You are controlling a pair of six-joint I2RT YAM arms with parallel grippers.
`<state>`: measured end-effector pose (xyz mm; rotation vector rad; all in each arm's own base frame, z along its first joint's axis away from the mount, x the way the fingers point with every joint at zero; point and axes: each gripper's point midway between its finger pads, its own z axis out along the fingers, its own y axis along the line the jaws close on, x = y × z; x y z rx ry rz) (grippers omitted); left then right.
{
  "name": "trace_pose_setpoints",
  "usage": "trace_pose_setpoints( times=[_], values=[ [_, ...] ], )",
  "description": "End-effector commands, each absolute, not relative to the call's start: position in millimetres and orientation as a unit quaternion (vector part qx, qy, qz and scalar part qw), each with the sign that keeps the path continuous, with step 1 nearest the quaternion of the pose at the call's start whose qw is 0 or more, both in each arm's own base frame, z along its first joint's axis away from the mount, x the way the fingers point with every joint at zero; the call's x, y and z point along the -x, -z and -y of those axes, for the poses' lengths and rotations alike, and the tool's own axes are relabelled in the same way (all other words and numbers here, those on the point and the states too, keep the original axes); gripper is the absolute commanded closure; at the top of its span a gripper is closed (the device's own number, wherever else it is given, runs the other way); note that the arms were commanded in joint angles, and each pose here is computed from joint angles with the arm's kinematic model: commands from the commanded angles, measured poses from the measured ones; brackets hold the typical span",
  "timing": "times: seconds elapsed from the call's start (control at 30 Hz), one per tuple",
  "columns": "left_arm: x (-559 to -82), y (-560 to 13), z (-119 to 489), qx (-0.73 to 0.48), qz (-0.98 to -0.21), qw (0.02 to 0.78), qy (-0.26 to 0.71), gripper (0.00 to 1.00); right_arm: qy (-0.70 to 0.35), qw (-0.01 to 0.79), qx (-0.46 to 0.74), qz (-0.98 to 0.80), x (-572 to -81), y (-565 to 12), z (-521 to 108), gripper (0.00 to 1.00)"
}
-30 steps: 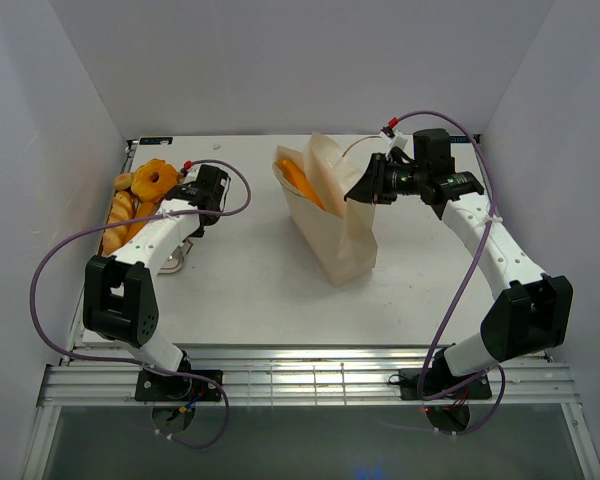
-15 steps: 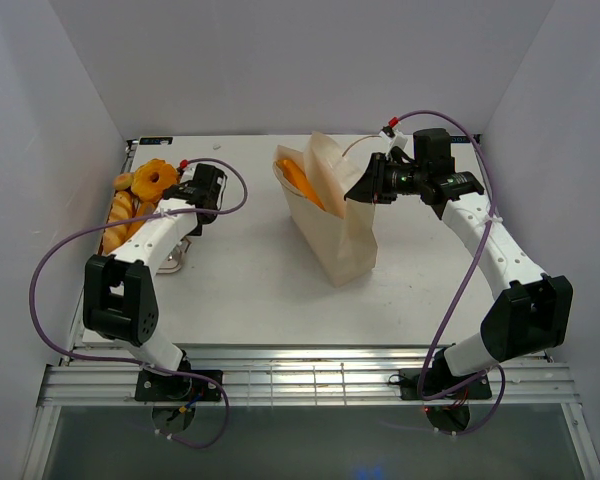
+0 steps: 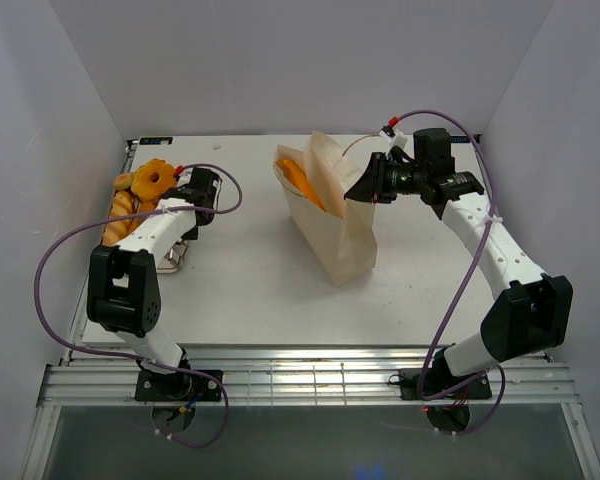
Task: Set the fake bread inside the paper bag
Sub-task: Pick up the fake bread from the plate.
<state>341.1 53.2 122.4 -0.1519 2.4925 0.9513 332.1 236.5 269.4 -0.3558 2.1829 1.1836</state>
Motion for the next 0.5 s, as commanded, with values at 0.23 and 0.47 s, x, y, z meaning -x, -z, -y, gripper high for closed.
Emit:
trace_pose_setpoints(
  times=[0.23, 0.47],
  values=[
    [-345.5, -121.4, -67.3, 0.075, -0.899, 0.241, -0.357, 0.42, -0.455, 0.326, 0.145, -0.816, -331.3, -278.3, -236.6, 0.79],
    [-347.0, -121.2, -67.6, 0.08, -0.901, 0.246, -0.347, 0.64, -0.455, 0.331, 0.146, -0.814, -331.0, -281.2, -236.3, 0.79]
  ],
)
